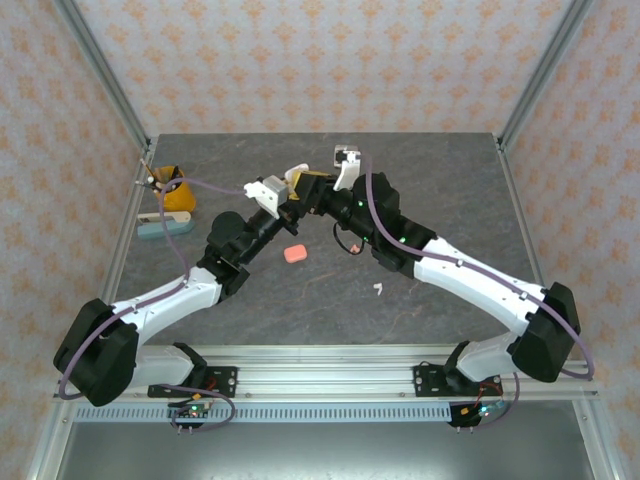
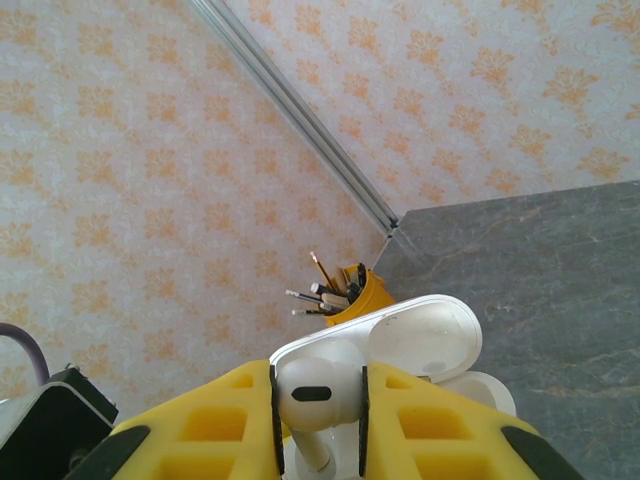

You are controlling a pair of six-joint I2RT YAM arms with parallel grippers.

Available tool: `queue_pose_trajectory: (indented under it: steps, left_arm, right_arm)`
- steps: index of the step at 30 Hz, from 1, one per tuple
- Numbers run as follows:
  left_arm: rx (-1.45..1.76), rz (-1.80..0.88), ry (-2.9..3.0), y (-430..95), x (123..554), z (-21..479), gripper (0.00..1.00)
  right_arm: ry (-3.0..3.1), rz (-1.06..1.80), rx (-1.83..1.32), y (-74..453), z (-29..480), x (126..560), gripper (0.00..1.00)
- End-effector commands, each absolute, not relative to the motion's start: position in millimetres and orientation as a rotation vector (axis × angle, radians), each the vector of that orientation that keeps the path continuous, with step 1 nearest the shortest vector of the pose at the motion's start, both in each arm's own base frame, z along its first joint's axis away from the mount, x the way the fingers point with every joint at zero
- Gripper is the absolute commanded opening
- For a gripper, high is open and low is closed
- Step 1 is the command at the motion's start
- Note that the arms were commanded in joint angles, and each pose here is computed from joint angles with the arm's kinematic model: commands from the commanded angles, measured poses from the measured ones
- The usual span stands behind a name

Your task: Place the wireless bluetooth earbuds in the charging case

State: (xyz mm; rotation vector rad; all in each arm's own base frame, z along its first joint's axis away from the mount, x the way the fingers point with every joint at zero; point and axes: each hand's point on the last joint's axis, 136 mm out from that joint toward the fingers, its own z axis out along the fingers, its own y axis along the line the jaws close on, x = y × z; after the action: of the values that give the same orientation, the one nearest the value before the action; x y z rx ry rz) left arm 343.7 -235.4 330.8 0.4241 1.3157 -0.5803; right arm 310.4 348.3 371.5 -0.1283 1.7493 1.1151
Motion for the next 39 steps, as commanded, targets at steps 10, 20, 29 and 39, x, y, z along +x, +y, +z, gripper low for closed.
queue_pose_trajectory:
  steps: [10,20,29,39]
  left_arm:
    - [0.389,-0.607,1.151,-232.7,334.2,383.2,0.00]
    - [0.392,-0.595,1.148,-232.0,333.6,385.6,0.00]
    - [0.405,-0.600,1.143,-233.3,331.6,387.3,0.00]
    - [0.414,-0.605,1.178,-232.3,329.0,377.1,0.00]
  right_arm:
    - [1.900,1.057,-0.299,364.6,328.9,294.5,0.22]
    - [1.972,0.994,-0.382,360.2,302.2,285.5,0.21]
    - [1.991,0.949,-0.330,344.4,298.4,284.1,0.25]
    - [2.003,0.933,-0.262,341.2,306.6,290.9,0.39]
